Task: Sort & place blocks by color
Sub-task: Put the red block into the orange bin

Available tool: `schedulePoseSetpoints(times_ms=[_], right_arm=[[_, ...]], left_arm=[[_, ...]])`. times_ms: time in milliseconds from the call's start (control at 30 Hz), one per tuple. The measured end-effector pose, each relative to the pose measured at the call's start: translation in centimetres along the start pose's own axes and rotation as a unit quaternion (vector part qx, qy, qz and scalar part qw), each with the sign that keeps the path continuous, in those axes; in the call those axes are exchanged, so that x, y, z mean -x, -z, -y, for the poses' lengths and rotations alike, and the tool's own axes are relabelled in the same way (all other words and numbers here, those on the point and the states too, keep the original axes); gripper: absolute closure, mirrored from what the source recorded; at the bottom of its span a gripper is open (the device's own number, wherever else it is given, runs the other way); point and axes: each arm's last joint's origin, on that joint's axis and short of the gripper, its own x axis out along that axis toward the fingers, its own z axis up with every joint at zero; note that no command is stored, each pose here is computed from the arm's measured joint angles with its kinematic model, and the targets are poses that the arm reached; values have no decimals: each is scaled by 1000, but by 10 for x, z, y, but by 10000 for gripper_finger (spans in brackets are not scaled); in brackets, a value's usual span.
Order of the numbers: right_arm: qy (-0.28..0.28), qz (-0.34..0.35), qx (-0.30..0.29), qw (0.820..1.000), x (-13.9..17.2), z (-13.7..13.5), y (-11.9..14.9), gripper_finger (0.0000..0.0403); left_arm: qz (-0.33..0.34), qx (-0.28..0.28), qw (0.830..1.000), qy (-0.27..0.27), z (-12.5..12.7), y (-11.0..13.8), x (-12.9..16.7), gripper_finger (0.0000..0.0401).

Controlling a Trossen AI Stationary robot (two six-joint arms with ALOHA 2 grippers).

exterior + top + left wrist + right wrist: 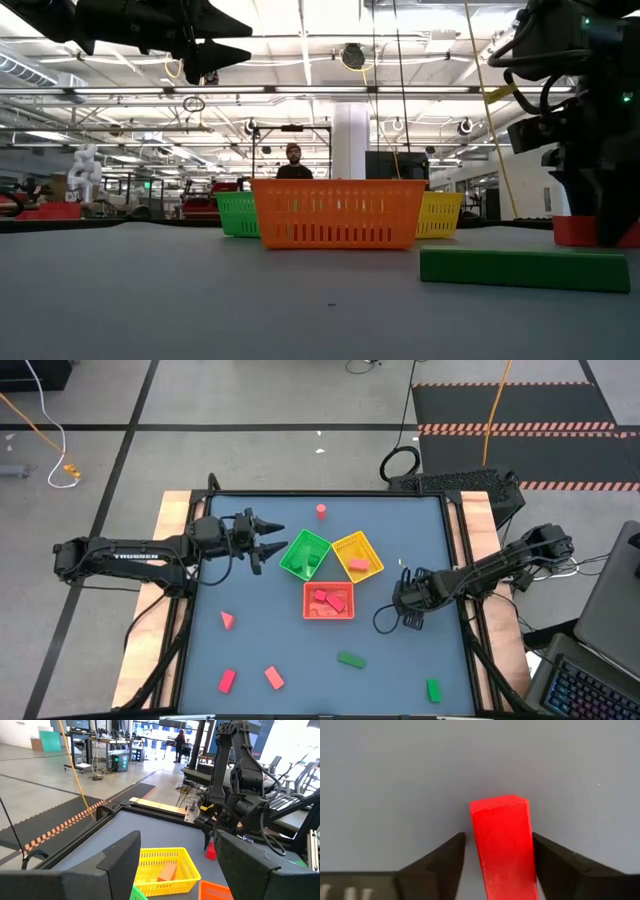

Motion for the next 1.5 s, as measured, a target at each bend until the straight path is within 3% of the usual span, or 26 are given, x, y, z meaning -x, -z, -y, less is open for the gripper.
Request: schedulePoseSetpoints(times_ms=[167, 400, 533, 700, 867, 1167, 1367, 1500], right_arm=[[-11, -8, 2, 1000, 0, -1, 1, 283], [-45, 22, -14, 999, 14, -5, -7, 282], [-86, 104, -18, 991, 33, -15, -27, 282], [-140, 250, 18, 958, 57, -32, -60, 282], [-124, 339, 43, 932, 62, -40, -86, 282], [-101, 342, 75, 931, 34, -48, -124, 282], [-103, 326, 83, 936, 26, -53, -131, 282], [-103, 330, 81, 935, 30, -52, -130, 217]], left_arm=[[0, 0, 1000, 0, 0, 0, 0, 148], [0, 0, 1000, 0, 0, 0, 0, 148], [1, -1, 1000, 0, 0, 0, 0, 148], [2, -2, 1000, -1, 0, 0, 0, 148], [3, -1, 1000, 0, 0, 0, 0, 148], [4, -1, 1000, 0, 0, -1, 0, 148], [2, -1, 1000, -1, 0, 0, 0, 148], [0, -1, 1000, -1, 0, 0, 0, 148]])
